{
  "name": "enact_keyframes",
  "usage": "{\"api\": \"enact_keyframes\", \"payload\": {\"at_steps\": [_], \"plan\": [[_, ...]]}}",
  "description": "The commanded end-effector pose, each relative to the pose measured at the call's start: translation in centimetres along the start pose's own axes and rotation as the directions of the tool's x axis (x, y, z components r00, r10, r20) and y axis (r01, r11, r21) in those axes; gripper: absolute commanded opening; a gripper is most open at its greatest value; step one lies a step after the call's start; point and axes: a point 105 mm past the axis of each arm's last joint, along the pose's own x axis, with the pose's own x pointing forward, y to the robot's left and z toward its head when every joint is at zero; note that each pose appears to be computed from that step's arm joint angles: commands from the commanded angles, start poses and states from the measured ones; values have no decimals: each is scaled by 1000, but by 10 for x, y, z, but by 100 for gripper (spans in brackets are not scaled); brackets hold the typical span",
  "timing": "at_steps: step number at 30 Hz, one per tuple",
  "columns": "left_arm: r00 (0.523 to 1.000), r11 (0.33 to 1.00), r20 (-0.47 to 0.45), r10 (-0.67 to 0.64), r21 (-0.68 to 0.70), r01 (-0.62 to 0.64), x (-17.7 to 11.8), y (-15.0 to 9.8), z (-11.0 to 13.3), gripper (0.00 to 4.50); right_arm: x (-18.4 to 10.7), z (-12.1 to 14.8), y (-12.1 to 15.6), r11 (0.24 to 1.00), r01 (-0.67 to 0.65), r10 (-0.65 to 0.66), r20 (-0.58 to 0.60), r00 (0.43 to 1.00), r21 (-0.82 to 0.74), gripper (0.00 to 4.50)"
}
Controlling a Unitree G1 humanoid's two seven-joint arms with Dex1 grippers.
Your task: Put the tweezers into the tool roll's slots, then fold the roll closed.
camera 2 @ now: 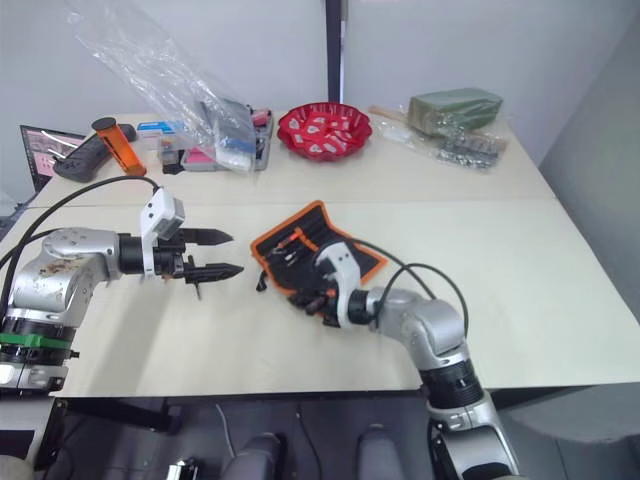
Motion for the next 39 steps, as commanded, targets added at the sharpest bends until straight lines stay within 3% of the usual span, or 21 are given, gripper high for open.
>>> {"api": "enact_keyframes", "payload": {"at_steps": [1,4,9,11,13,16,24,28,33,39], "plan": [[988,970,-142,-54,226,85,6,1,-3,415,5,7,5,998,-22,23,25,999,-52,2],[950,874,-305,-71,440,207,10,4,-14,415,5,10,4,999,-18,20,43,999,-48,2],[923,714,-379,-62,630,307,24,15,-6,415,6,12,3,999,-16,18,62,998,-38,2],[927,673,-370,-57,672,309,32,18,3,415,5,14,3,999,-17,19,72,997,-32,2],[934,643,-354,-54,703,303,40,21,10,359,5,15,3,999,-14,17,77,997,-32,0],[911,576,-410,-31,738,352,44,24,6,265,4,17,1,999,-2,5,85,996,-36,0],[891,512,-452,-30,759,402,54,23,-5,5,-1,25,2,1000,5,-2,113,994,-29,0],[899,519,-435,-49,758,395,55,21,-3,5,-2,24,2,1000,9,-5,111,994,-29,0],[873,502,-484,-68,739,449,49,16,-20,5,1,12,-4,999,42,-40,67,997,-33,0],[831,451,-551,-75,725,521,54,3,-58,0,5,-9,3,999,-16,14,-30,999,-48,197]]}}
